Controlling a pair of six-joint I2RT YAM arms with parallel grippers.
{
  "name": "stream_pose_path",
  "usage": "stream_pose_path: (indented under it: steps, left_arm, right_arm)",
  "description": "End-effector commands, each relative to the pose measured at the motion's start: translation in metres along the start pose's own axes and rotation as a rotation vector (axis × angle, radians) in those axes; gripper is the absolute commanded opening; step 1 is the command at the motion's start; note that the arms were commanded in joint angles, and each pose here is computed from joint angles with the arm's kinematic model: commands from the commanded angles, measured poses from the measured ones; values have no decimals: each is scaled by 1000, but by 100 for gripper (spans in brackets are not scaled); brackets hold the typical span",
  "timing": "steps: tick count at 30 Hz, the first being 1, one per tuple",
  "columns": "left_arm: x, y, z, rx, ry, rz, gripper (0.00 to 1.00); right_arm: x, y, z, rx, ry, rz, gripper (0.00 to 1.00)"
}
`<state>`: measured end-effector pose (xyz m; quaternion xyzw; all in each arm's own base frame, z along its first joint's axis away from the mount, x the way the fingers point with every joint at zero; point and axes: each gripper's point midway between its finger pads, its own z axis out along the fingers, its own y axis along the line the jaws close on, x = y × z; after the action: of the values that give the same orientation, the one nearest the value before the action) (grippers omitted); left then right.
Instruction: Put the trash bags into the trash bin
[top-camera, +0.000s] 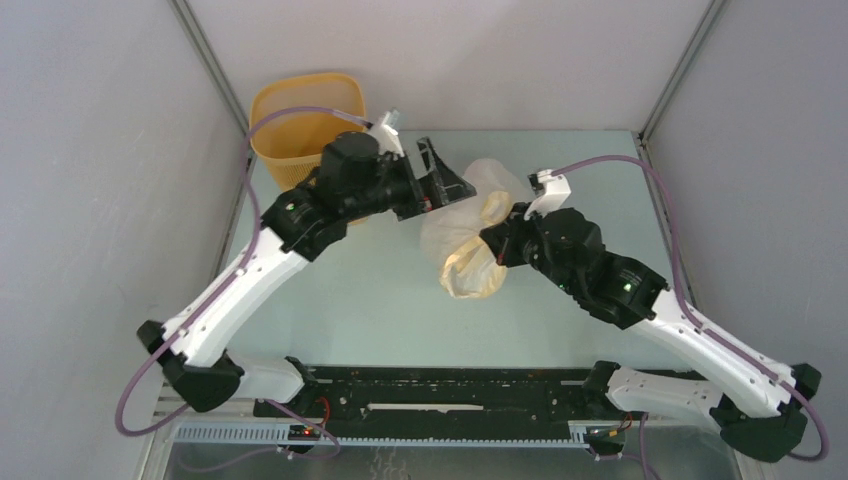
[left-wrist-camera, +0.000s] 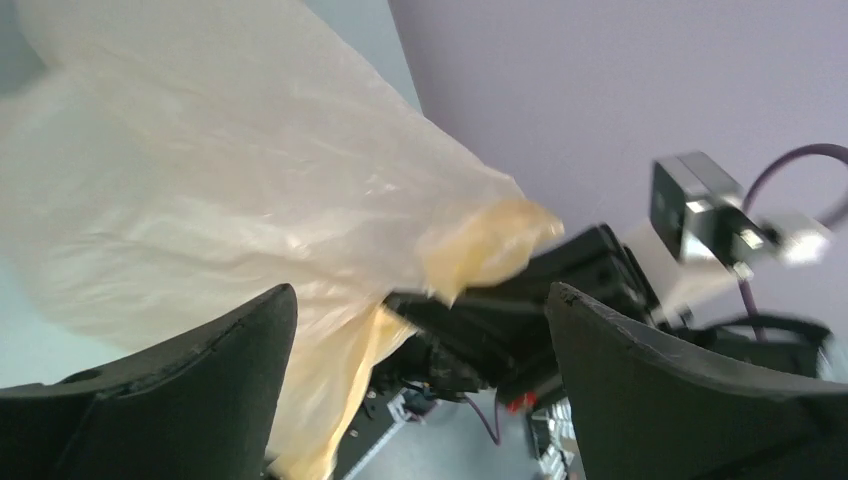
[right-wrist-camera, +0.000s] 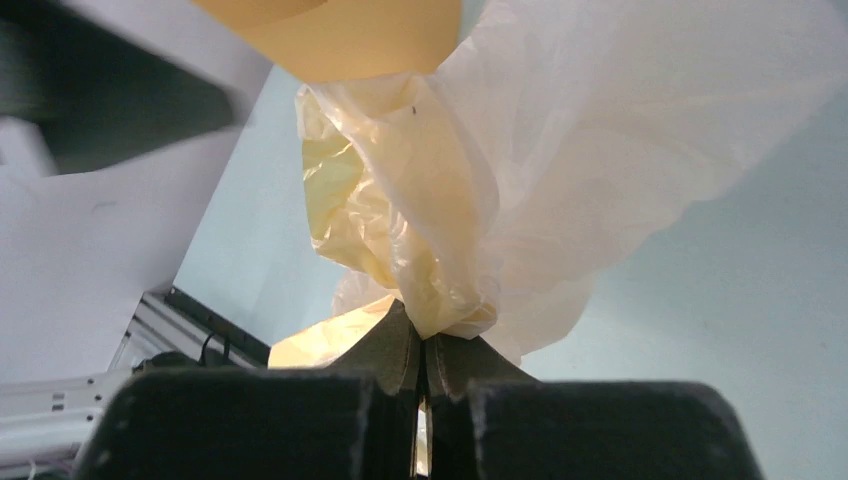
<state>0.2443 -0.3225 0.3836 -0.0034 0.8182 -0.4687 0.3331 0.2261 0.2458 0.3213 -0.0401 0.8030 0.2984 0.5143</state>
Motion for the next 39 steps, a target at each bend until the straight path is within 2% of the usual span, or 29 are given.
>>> stream_pose_path:
  steps: [1, 5, 9, 12, 15, 18, 21, 27, 30, 33, 37, 39]
  left_arm:
    - [-29, 10, -55, -47, -151, 150, 100]
    - [-47, 49, -92, -230, -251, 223, 100]
    - [-61, 99, -128, -449, -320, 220, 98]
    - [-75, 133, -156, -613, -414, 142, 95]
    - [-85, 162, -178, -738, -507, -24, 92]
    - [-90, 178, -180, -769, -577, -257, 91]
    - [-99, 186, -170, -744, -622, -413, 89]
    - [-133, 192, -162, -734, -746, -481, 92]
    - [-138, 214, -157, -774, -748, -596, 92]
    - [-147, 230, -143, -745, -744, -671, 87]
    - [-167, 245, -129, -751, -748, -661, 86]
    - [-175, 248, -124, -753, -749, -640, 89]
  right_arm:
    - [-1, -17, -20, -52, 62, 96, 0]
    - [-22, -34, -45, -67, 40, 211, 0]
    - [-41, -43, -71, -83, 24, 326, 0]
    - [-51, -48, -85, -88, 6, 416, 0]
    - [-56, -49, -92, -98, 8, 479, 0]
    - [-58, -46, -98, -108, 16, 489, 0]
    - [-58, -45, -104, -100, 14, 473, 0]
    - [-57, -49, -114, -62, -14, 446, 0]
    - [-59, -52, -117, -44, -32, 428, 0]
    - [-61, -52, -118, -41, -39, 414, 0]
    - [-62, -56, -117, -23, -46, 397, 0]
    - [-62, -59, -116, -8, -49, 392, 0]
